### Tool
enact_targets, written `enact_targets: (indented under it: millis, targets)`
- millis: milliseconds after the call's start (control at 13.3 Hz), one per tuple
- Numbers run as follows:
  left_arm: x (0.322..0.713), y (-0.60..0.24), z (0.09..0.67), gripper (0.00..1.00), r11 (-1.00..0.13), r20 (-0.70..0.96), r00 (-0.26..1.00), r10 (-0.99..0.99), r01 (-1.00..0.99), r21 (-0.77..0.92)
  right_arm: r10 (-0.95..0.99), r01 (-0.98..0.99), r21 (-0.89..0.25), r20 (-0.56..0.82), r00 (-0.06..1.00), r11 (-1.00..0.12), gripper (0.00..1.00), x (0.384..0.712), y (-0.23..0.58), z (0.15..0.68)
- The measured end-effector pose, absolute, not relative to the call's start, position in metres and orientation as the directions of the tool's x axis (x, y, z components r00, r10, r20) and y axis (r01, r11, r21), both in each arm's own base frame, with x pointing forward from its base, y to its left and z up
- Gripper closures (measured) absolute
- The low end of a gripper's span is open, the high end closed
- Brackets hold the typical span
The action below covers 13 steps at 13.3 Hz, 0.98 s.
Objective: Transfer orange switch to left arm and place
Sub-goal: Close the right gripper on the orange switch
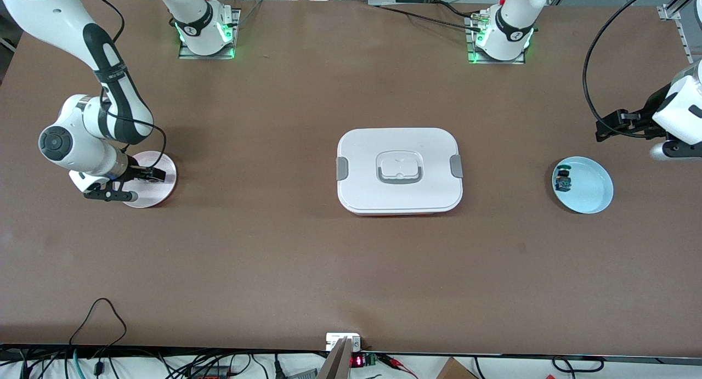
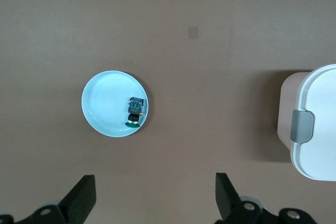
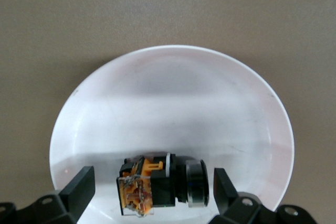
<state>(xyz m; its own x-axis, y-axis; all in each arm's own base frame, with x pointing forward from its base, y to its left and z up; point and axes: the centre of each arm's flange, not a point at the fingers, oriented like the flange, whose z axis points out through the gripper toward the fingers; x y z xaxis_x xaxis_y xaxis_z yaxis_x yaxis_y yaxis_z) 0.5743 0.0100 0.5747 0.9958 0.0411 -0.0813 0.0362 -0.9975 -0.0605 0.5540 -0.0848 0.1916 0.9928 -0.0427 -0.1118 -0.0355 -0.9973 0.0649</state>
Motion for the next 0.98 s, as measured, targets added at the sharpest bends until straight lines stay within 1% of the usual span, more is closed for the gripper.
enact_targets:
  millis: [151,753,828,904,979]
  targets:
    - [0.574,0.010,0.575,0.00,-0.998,-0.081,0.996,0.041,0.036,-0.060,-0.021,-0.012,0.079,-0.118,0.993,-0.997,0.00,0.553,-0.085,0.190]
    - [0.574,0.010,0.575,0.00,-0.998,-0.081,0.996,0.041,0.036,-0.061,0.012,0.024,0.074,-0.148,0.989,-0.997,0.00,0.548,-0.083,0.175]
    - [0.574,0.010,0.575,0.00,-0.998,-0.082,0.996,0.041,0.036,-0.061,0.022,0.033,0.073,-0.150,0.989,-0.997,0.07,0.548,-0.083,0.175]
    - [0.574,0.010,0.574,0.00,-0.998,-0.085,0.996,0.041,0.036,-0.061,0.039,0.050,0.071,-0.151,0.988,-0.996,0.20,0.548,-0.083,0.175]
    - [0.574,0.010,0.574,0.00,-0.998,-0.086,0.995,0.041,0.036,-0.061,0.055,0.065,0.069,-0.151,0.987,-0.995,0.28,0.548,-0.083,0.175]
